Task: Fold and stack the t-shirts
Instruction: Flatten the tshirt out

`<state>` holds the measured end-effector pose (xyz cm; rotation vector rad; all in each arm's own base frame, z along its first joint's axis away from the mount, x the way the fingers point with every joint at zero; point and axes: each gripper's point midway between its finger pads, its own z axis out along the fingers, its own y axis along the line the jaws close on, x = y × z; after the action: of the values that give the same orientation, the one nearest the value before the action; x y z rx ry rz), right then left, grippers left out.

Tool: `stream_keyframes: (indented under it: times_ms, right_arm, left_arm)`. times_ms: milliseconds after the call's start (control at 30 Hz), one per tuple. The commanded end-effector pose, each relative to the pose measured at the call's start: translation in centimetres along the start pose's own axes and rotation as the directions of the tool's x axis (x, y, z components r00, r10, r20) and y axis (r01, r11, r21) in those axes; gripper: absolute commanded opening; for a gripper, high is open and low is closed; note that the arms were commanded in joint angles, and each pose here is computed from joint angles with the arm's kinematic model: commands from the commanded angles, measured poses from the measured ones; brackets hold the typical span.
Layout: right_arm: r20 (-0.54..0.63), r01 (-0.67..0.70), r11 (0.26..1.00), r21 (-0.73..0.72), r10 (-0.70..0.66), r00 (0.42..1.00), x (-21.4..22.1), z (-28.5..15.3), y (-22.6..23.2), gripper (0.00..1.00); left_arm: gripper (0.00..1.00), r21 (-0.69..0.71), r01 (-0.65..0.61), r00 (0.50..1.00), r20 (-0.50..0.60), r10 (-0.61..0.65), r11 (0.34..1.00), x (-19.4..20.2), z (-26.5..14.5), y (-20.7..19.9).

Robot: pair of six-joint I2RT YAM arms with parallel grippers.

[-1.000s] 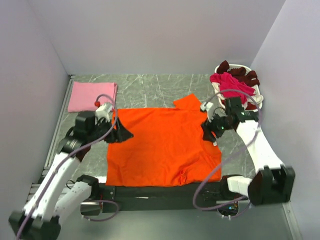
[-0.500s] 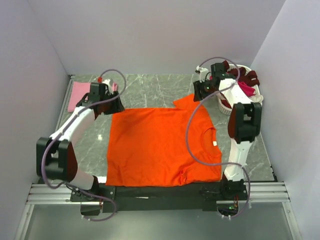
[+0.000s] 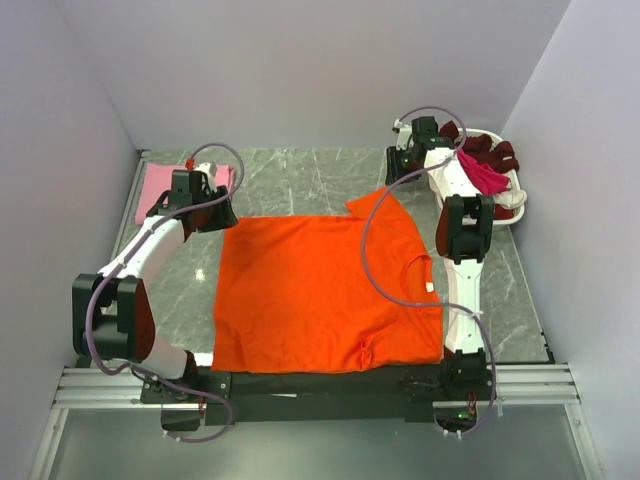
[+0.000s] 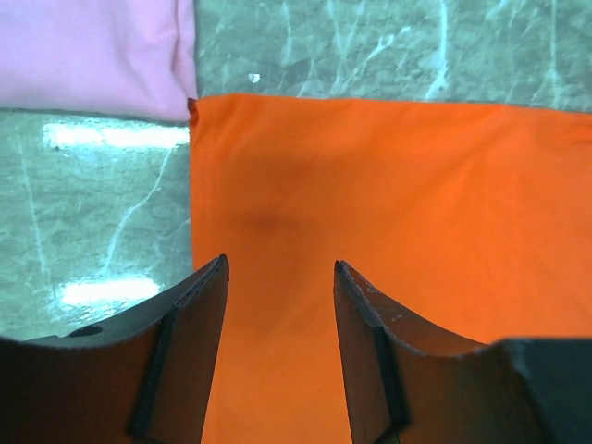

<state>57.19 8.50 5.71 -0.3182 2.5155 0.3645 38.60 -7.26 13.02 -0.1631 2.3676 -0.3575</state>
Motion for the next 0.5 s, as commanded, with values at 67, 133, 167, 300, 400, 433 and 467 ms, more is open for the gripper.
stream_keyframes:
  times_ms: [67,133,167,300,400,433,467]
  right_arm:
    - [0.04,-0.012,1.0,-0.012,0.013,0.999,-2.1,0.5,0.9,0.45]
    - [0.02,-0.009,1.0,-0.015,0.009,1.0,-1.5,1.3,1.0,0.45]
    - [0.008,-0.007,1.0,-0.02,0.007,1.0,-1.1,1.6,1.2,0.45]
    - [-0.028,-0.014,1.0,-0.016,0.014,1.0,0.3,2.4,0.8,0.45]
    - [-0.044,-0.015,1.0,-0.018,0.014,0.999,0.9,2.7,0.8,0.45]
    - [-0.051,-0.014,1.0,-0.018,0.013,0.999,1.1,2.9,0.7,0.45]
    - [-0.053,-0.014,1.0,-0.016,0.013,0.999,1.1,2.9,0.7,0.44]
  left_arm:
    - [0.54,-0.015,-0.063,0.997,0.048,0.064,0.998,-1.0,-0.6,0.2]
    - [0.54,-0.019,-0.068,0.996,0.051,0.069,0.998,-1.0,-0.8,0.3]
    - [0.54,-0.017,-0.068,0.996,0.053,0.069,0.998,-0.9,-0.8,0.3]
    - [0.55,-0.003,-0.072,0.995,0.065,0.072,0.997,-1.1,-1.2,0.0]
    - [0.55,0.002,-0.077,0.994,0.075,0.077,0.997,-1.4,-1.5,-0.2]
    - [0.54,0.002,-0.078,0.994,0.071,0.078,0.997,-1.3,-1.5,-0.2]
    - [0.55,0.003,-0.078,0.994,0.073,0.078,0.997,-1.4,-1.5,-0.2]
